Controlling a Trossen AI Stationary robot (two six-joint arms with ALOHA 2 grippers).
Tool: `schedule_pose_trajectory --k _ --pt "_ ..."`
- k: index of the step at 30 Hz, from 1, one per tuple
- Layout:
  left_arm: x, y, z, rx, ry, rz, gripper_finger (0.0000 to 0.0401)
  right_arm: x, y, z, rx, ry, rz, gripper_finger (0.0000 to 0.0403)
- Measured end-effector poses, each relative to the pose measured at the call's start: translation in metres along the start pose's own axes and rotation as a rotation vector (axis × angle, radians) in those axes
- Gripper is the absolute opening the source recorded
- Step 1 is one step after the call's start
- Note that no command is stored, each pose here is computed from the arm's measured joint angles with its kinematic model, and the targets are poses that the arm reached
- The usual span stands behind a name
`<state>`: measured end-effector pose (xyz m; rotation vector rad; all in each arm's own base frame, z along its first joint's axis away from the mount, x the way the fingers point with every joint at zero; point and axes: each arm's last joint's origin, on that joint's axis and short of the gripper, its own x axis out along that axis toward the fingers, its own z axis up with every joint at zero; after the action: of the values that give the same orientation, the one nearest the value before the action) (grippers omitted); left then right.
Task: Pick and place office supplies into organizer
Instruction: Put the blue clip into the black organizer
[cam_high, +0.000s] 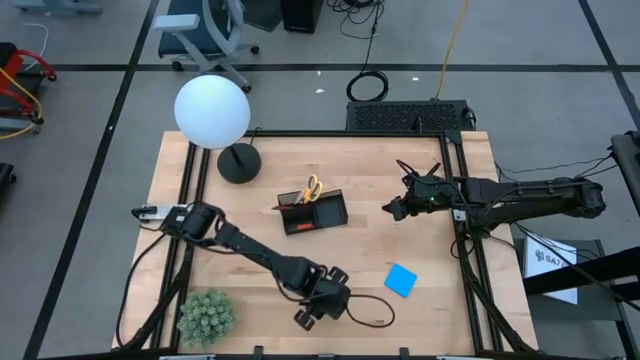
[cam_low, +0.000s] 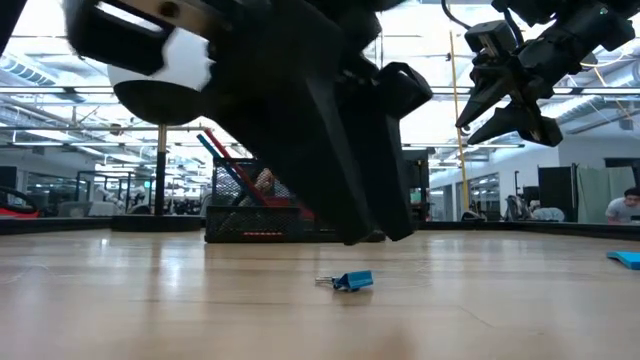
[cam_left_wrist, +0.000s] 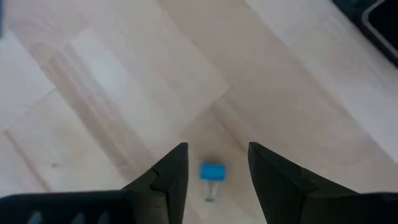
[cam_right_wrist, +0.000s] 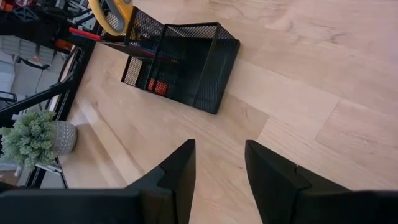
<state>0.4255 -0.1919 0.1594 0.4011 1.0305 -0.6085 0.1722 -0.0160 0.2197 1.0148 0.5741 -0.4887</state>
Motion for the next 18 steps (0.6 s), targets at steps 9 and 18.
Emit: schedule_pose_trajectory --k 9,18 --pt "-0.001 0.006 -0.003 0.027 0.012 0.004 0.0161 0.000 0.000 0.000 -0.001 0.001 0.000 0.0130" --pt "0.001 0.009 -0.008 0.051 0.034 -0.023 0.0161 0.000 0.000 0.000 -0.005 0.001 0.000 0.0130"
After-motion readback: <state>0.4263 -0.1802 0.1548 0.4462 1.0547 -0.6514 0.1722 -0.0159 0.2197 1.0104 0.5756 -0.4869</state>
